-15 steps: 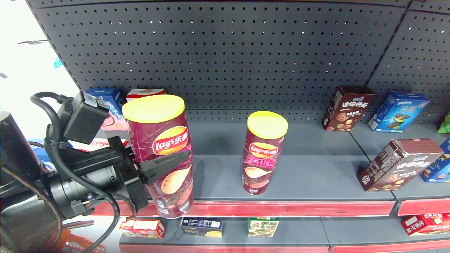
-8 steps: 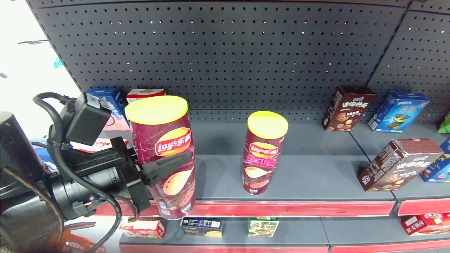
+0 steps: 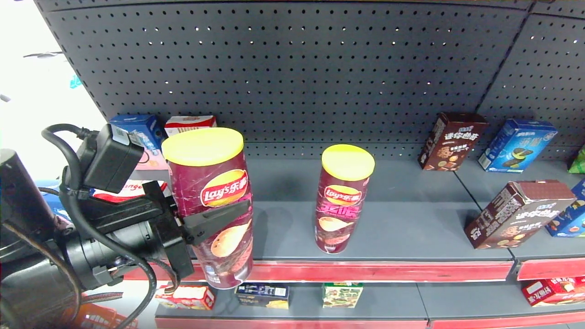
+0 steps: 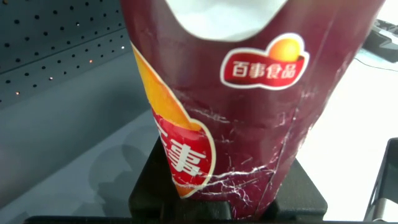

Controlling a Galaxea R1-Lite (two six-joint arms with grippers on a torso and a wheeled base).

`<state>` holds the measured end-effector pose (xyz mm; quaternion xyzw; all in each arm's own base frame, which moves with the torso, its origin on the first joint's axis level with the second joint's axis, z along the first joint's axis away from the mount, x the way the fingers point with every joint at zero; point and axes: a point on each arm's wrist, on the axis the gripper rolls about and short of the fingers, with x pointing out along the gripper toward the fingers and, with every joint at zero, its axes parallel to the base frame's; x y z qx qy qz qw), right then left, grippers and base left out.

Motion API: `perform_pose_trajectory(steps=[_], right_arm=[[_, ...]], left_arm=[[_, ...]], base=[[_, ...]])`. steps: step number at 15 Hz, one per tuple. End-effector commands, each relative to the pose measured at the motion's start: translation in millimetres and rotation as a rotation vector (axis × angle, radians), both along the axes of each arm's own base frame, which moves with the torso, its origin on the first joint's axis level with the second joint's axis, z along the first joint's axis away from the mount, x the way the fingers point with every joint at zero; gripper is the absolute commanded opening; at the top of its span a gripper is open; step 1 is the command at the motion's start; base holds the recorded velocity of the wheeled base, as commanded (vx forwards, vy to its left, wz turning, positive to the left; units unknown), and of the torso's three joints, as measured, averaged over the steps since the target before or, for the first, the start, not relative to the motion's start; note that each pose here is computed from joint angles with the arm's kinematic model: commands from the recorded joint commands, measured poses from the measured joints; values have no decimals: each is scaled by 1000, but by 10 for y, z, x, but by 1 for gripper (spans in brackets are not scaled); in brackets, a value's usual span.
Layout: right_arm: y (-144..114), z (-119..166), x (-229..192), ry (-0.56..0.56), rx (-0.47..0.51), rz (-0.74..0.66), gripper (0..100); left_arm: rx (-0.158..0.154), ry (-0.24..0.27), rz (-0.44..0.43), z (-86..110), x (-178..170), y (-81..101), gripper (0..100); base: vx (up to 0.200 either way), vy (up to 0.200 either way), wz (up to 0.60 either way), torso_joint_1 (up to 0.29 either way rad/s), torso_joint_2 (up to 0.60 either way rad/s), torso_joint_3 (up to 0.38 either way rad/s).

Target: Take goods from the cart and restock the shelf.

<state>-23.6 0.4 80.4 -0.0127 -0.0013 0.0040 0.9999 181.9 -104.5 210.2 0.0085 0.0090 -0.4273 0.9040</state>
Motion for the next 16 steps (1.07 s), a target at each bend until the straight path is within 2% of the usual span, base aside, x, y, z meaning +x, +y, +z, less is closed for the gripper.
perform_pose_trajectory(steps=[1,3,6,8,10,15,16], right_arm=[[-12,-48,12,13,16,-56,100],[-12,-49,6,5,18,-46,100],[-12,-49,6,5,16,-48,100],[-12,-49,6,5,16,-46,100],[-12,-49,6,5,16,-46,100],[-12,-49,6,5,16,-46,100],[-12,-49,6,5,16,-46,100]], left_arm=[[1,-9,-1,14,-1,-2,0],[4,-22,-26,25,-52,-29,0],[-17,-54,-28,121,-114,-8,0],[-14,-49,-18,107,-115,10,0],[-24,-67,-8,150,-103,6,0],[-37,-79,15,284,190,-127,0],[-49,-80,33,340,428,-189,0]], base=[[0,0,0,0,0,0],[0,0,0,0,0,0],[0,0,0,0,0,0],[0,0,0,0,0,0],[0,0,0,0,0,0],[0,0,0,0,0,0],[0,0,0,0,0,0]])
